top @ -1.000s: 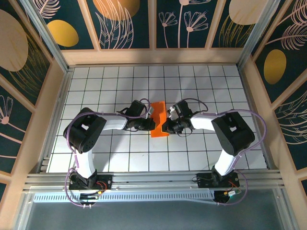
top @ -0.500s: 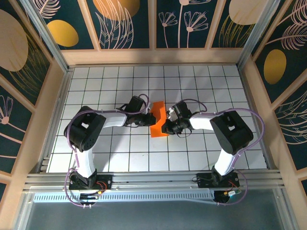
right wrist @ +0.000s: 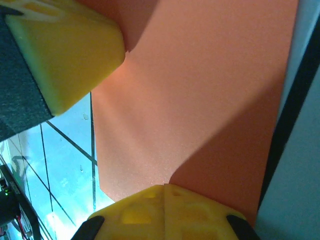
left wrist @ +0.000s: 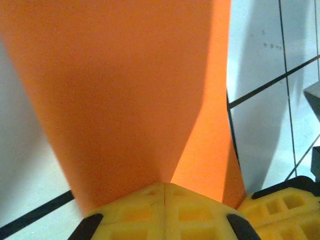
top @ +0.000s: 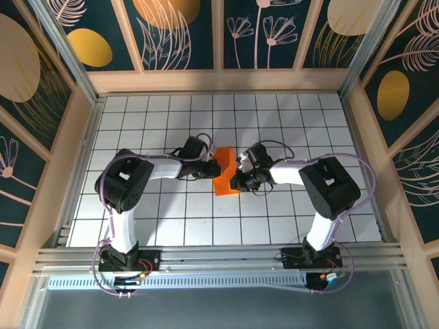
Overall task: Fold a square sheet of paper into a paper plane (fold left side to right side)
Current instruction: First fold the square sheet of paper in half at the center of the table.
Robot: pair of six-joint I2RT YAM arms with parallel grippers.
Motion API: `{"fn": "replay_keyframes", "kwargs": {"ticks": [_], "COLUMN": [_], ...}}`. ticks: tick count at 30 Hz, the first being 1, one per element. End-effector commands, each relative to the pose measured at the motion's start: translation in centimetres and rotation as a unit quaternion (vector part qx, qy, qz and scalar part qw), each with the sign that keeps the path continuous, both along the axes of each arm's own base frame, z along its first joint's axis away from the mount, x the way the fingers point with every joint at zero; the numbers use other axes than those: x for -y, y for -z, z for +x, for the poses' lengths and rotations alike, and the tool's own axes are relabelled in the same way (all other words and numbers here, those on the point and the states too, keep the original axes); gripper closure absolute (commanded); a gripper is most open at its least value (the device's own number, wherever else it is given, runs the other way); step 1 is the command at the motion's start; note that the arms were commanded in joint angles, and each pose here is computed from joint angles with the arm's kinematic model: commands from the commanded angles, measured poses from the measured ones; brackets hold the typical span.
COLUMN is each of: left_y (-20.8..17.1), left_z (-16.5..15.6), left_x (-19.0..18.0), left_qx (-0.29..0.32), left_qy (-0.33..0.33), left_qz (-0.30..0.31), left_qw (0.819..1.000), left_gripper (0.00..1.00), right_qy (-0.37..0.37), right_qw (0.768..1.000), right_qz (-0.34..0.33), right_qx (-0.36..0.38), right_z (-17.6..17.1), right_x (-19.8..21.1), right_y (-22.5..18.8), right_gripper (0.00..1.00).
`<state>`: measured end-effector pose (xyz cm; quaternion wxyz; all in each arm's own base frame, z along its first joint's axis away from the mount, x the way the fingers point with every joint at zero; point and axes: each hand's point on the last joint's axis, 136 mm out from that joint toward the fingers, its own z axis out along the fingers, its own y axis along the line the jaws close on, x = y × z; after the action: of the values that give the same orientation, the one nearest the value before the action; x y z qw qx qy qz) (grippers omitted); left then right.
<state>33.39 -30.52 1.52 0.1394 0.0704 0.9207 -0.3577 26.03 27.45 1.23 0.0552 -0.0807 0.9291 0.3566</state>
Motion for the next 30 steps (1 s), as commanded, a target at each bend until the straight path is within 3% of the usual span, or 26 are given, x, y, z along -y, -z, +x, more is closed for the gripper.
{"fn": "replay_keyframes", "kwargs": {"ticks": [1, 8, 30], "left_y": [1.5, 2.8, 2.4], "left_z": [0.8, 1.7, 11.0], "left_x": [-1.6, -3.1, -6.1], "left_qx": [0.006, 0.007, 0.042], "left_qy": [-0.019, -0.035, -0.103], "left_qz": [0.024, 0.049, 0.081], "left_qw": [1.0, 0.998, 0.99], "left_gripper": [1.0, 1.0, 0.98], "right_qy": [0.022, 0.017, 0.015], "right_qw": [0.988, 0.986, 0.986], "right_qz": [-0.144, -0.157, -0.157], "right_qx": [-0.042, -0.044, -0.046], "right_z": [-2.0, -2.2, -2.3], "right_x": [5.2, 5.6, 5.6], "right_y": [6.1, 6.4, 6.8], "right_gripper": [1.0, 1.0, 1.0]}}
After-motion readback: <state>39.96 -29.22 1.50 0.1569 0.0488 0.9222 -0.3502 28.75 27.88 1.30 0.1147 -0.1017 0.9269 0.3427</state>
